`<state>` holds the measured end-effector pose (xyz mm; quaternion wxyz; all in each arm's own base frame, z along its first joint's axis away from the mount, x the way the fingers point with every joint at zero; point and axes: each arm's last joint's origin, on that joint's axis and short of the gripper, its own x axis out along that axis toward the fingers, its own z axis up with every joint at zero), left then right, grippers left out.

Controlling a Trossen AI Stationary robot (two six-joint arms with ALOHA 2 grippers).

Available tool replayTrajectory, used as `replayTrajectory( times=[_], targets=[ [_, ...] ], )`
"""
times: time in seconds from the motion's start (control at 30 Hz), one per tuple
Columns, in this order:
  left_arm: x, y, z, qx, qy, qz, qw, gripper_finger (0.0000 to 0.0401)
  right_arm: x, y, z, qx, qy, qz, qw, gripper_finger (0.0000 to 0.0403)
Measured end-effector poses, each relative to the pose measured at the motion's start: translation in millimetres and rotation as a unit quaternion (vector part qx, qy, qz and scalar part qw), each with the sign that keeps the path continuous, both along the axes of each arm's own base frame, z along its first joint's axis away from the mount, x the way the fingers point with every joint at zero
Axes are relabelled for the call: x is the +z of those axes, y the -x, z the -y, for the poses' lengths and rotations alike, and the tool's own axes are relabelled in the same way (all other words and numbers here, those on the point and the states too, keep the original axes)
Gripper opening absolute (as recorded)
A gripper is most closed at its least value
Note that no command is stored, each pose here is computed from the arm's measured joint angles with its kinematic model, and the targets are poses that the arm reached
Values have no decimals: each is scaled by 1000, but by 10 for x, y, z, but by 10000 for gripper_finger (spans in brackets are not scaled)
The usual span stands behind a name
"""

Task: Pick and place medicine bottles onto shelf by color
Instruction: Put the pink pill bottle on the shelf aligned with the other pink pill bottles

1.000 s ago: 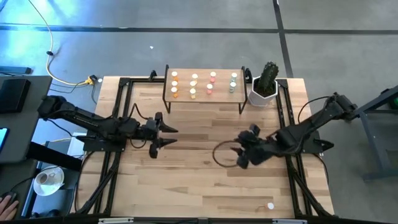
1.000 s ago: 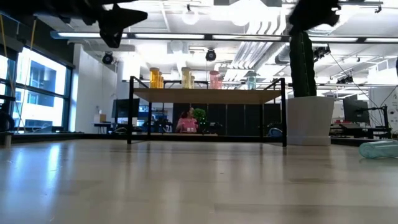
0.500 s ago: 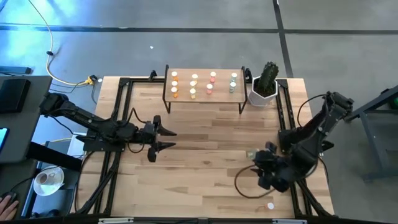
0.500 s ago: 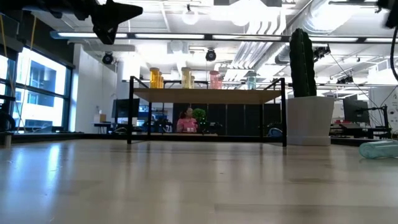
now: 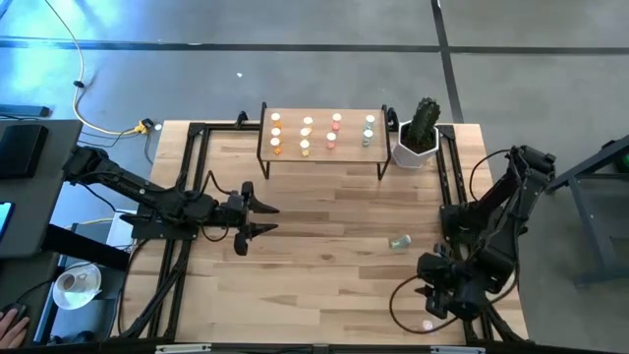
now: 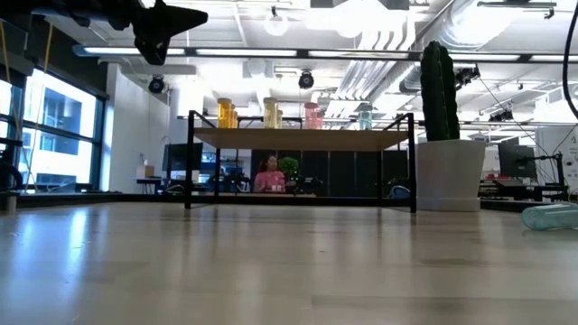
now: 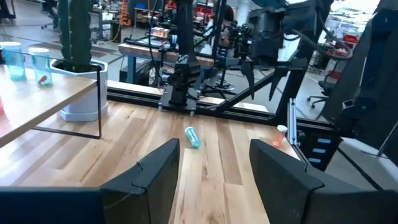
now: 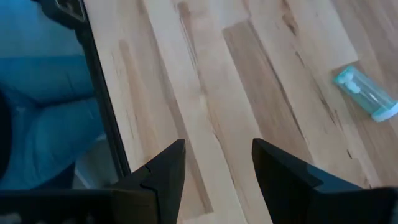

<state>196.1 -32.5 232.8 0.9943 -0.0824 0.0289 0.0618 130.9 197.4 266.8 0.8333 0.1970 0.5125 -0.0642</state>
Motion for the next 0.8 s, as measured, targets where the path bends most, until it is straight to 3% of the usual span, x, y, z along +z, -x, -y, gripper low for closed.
replayTrajectory(
  times=[0.17,0.33,0.57,0.8],
  targets=[
    [0,0,0,0,0,0,1000,186,-165,9,-145,12,21,-28,999,177],
    [1,0,-4,6,-1,0,1000,186,-323,41,-330,46,0,-84,995,177],
    [1,3,-17,30,-2,1,1000,186,-496,156,-547,78,9,-91,993,177],
    [1,2,-17,31,10,3,999,186,-578,249,-717,82,-18,-85,993,177]
  ],
)
